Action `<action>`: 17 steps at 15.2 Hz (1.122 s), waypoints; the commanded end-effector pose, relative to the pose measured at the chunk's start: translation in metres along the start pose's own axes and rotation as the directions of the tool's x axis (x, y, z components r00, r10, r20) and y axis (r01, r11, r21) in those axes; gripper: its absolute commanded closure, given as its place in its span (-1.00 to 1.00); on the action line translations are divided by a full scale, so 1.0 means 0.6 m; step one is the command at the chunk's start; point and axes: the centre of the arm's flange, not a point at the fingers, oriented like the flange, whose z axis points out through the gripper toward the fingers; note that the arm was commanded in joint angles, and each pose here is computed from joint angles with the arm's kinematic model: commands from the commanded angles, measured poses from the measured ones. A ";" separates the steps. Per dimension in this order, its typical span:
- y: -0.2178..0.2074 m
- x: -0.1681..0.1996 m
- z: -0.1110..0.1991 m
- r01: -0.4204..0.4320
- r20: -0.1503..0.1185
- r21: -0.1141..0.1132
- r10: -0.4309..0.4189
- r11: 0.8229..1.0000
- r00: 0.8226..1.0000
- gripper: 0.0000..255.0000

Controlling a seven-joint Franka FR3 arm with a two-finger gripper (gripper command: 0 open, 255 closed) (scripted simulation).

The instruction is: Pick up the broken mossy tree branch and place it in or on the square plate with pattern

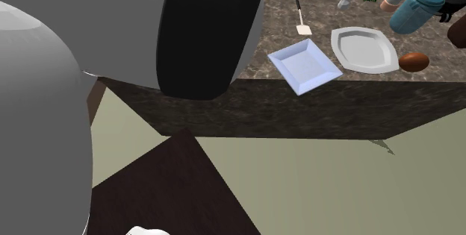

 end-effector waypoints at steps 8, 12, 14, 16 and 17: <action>-0.001 0.001 0.003 0.000 0.000 0.000 0.000 1.000 1.000 1.00; -0.001 0.001 0.003 0.000 0.000 0.000 0.000 1.000 1.000 1.00; -0.001 0.001 0.003 0.000 0.000 0.000 0.000 1.000 1.000 1.00; -0.001 0.001 0.003 0.000 0.000 0.000 0.000 1.000 1.000 1.00; -0.001 0.001 -0.006 0.000 0.000 0.000 0.000 1.000 1.000 1.00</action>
